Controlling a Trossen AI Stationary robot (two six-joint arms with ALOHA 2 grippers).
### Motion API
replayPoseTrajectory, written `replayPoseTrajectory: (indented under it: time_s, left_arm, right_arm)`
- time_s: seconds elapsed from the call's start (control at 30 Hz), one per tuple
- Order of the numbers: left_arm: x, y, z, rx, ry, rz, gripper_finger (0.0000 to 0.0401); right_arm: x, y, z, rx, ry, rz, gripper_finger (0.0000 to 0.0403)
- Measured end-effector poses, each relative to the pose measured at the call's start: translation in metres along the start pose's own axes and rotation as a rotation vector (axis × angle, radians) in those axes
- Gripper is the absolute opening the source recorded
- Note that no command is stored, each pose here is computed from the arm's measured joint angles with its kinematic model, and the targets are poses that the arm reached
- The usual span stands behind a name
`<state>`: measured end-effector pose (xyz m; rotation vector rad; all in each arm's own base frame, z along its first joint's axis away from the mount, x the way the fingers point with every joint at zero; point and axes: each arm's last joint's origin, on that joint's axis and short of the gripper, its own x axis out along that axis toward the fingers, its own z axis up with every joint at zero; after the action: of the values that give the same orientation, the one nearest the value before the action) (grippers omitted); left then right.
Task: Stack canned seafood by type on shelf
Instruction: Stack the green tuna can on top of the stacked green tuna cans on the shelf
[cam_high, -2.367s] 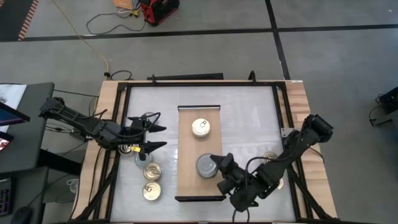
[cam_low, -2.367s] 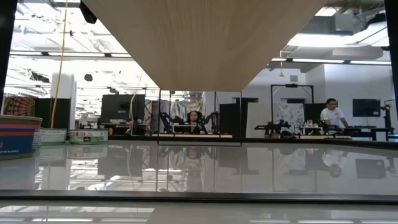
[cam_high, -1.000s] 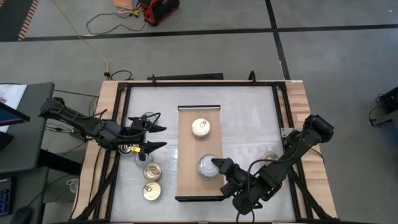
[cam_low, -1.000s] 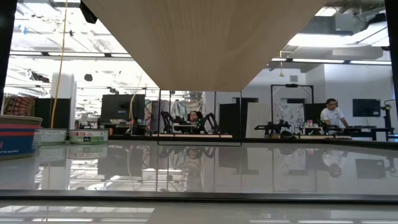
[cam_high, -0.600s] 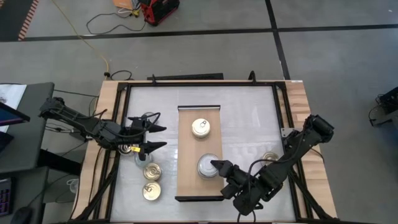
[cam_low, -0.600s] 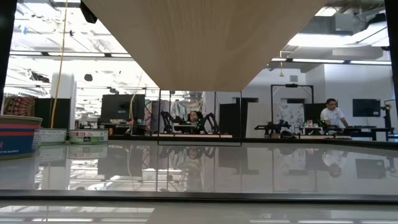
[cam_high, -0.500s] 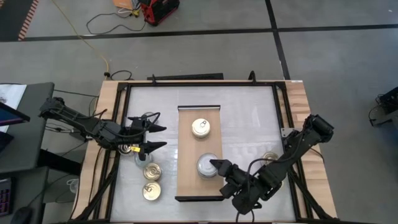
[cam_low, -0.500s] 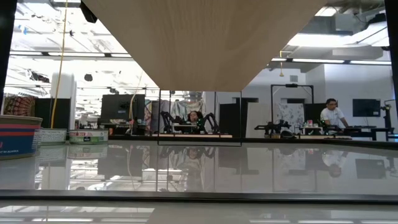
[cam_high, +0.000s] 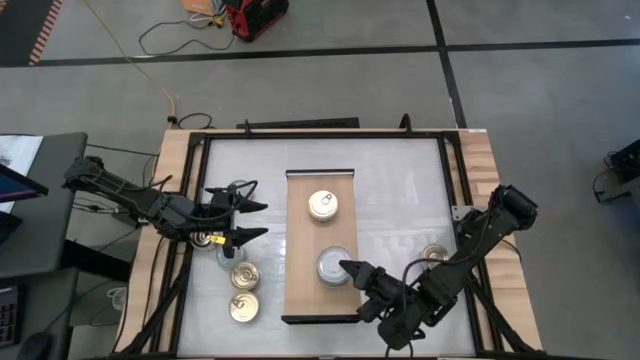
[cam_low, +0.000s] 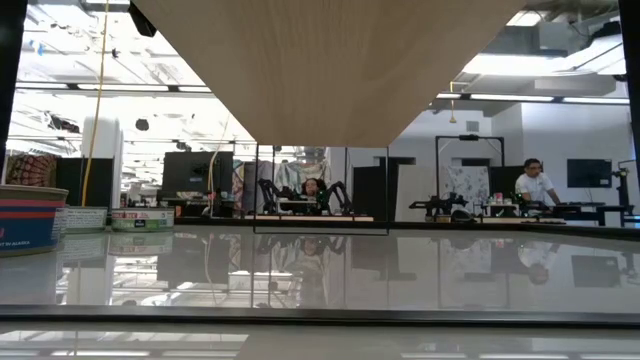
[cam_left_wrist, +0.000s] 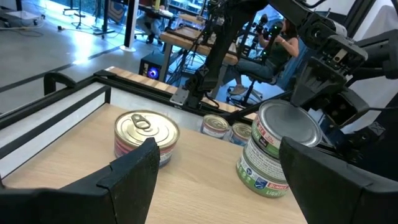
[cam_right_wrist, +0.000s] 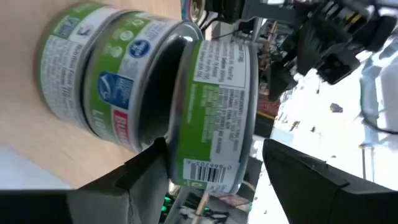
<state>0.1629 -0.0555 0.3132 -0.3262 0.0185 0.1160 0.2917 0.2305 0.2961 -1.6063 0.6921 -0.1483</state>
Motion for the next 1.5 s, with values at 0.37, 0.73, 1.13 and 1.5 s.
replayPoseTrajectory:
  time_s: [0.37,0.73,1.13,1.5]
  left_arm:
    - [0.0,0.0,0.0,-0.006,-0.002,-0.003,0.0316]
    - [0.0,0.0,0.0,-0.009,-0.002,-0.004,0.0316]
    - [0.0,0.0,0.001,-0.012,-0.01,0.001,0.0316]
    - [0.0,0.0,0.001,-0.012,-0.011,0.002,0.0316]
  right_arm:
    - [-0.002,0.002,0.0,0.003,-0.004,0.004,0.0292]
    - [-0.008,-0.004,-0.004,0.134,-0.102,0.071,0.0292]
    - [-0.007,-0.009,-0.007,0.178,-0.164,0.121,0.0292]
    - [-0.013,-0.028,-0.007,0.272,-0.247,0.15,0.029]
